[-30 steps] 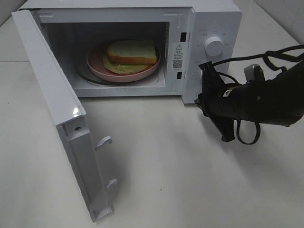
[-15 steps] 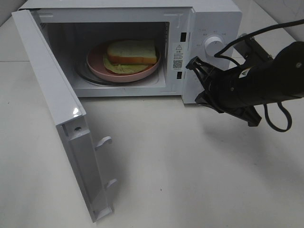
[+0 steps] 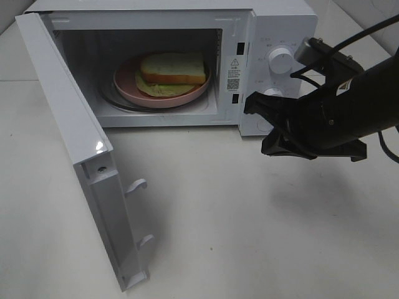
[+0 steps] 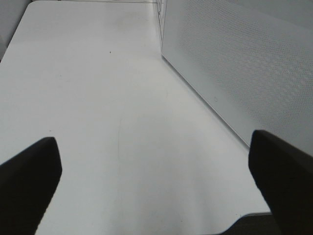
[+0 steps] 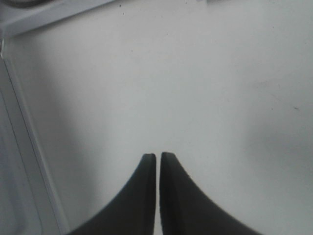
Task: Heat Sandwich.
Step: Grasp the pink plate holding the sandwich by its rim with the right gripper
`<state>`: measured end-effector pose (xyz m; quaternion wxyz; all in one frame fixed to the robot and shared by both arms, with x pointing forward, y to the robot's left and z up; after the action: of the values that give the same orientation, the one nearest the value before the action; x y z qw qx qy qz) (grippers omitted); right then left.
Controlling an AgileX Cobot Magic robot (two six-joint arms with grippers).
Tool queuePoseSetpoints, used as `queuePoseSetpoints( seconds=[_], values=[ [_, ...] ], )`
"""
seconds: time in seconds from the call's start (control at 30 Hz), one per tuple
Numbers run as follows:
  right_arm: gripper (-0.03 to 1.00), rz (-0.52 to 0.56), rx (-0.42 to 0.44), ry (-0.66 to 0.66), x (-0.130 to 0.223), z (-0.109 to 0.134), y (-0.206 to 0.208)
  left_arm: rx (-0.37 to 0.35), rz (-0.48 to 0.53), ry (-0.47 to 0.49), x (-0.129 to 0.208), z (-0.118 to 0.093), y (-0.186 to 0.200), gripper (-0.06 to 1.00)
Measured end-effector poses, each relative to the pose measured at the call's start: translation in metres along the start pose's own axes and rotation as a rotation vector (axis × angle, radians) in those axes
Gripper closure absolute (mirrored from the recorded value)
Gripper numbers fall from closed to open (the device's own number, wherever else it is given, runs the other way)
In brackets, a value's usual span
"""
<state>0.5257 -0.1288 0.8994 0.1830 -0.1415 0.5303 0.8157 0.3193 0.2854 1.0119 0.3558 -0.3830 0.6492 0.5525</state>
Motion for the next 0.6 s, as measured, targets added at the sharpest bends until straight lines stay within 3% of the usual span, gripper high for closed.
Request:
queuePoseSetpoints(
  seconds=[0.03, 0.17, 0.3, 0.33, 0.43, 0.47, 0.5, 0.6],
  values=[
    [0.91, 0.000, 0.000, 0.000, 0.000, 0.000, 0.000, 0.000, 0.000, 0.000, 0.000, 0.000, 0.000, -0.04],
    [0.90, 0.112, 0.032, 0.223, 0.008, 0.001, 0.009, 0.000, 0.000, 0.000, 0.000, 0.000, 0.000, -0.04],
    [0.89, 0.146, 0.046, 0.366, 0.008, 0.000, 0.014, 0.000, 0.000, 0.000, 0.000, 0.000, 0.000, -0.04],
    [0.89, 0.164, 0.054, 0.481, 0.007, -0.002, 0.017, 0.000, 0.000, 0.000, 0.000, 0.000, 0.000, -0.04],
    [0.88, 0.184, 0.060, 0.595, 0.007, -0.004, 0.019, 0.000, 0.000, 0.000, 0.000, 0.000, 0.000, -0.04],
    [0.88, 0.193, 0.066, 0.720, 0.005, -0.006, 0.020, 0.000, 0.000, 0.000, 0.000, 0.000, 0.000, -0.04],
    [0.88, 0.193, 0.066, 0.720, 0.005, -0.006, 0.020, 0.000, 0.000, 0.000, 0.000, 0.000, 0.000, -0.04],
    [0.87, 0.213, 0.060, 0.990, 0.003, -0.009, 0.022, 0.000, 0.000, 0.000, 0.000, 0.000, 0.000, -0.04]
  ],
)
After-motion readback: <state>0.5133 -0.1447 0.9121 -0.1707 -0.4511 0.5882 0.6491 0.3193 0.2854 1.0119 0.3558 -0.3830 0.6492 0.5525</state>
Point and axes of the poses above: a point on each arm's last joint axis where the gripper is mounted, y pointing back along that axis away from the gripper, z along the wrist's bending axis when the last joint is at zero, x = y × z, the point moved 10 cm from there along -y, pointing out along that axis toward the gripper, and after that the axes turned 4 degrees about y, right-handed, at the moved point
